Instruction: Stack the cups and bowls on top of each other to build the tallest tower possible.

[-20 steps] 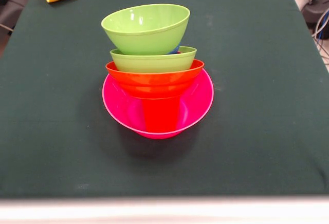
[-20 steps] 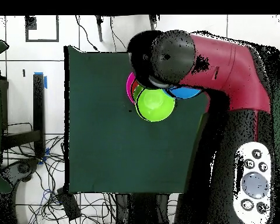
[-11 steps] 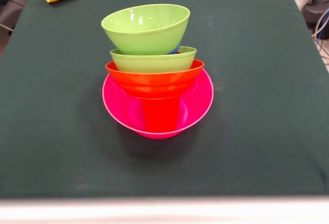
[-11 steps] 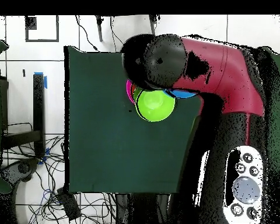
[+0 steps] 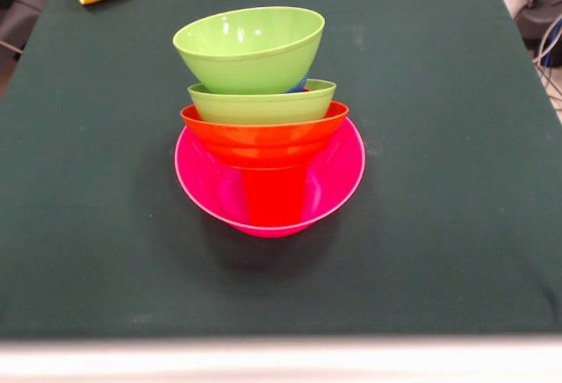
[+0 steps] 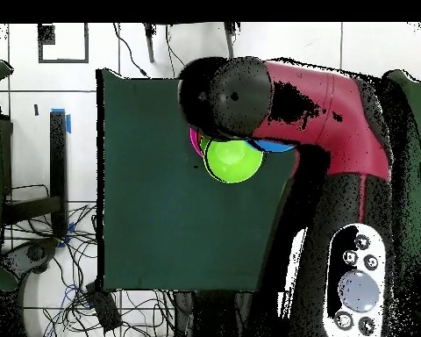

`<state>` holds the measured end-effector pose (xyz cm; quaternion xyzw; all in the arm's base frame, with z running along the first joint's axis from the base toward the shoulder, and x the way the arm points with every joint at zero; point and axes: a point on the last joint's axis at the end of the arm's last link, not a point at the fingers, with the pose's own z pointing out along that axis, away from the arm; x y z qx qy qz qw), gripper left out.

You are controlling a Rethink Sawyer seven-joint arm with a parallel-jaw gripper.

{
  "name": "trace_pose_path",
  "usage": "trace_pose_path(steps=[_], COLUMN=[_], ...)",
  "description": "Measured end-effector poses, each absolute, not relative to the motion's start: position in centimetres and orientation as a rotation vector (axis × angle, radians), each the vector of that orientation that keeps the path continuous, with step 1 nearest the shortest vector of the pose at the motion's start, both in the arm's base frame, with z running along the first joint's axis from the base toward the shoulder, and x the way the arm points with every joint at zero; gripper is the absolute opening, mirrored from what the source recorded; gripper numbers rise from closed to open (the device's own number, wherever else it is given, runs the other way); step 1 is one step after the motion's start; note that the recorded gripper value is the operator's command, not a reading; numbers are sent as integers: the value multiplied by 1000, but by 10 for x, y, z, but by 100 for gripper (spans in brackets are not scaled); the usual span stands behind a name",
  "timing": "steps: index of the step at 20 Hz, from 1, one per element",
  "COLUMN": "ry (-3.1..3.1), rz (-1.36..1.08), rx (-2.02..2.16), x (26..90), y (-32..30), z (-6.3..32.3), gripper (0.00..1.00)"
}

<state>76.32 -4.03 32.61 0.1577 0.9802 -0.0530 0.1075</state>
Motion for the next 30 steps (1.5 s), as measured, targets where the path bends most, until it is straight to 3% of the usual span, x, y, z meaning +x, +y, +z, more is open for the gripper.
trace_pose_path(steps=[30], ry=[2827], rz=[-180], rx=[473], x=[770], y=[-52], z=[294], gripper=[0])
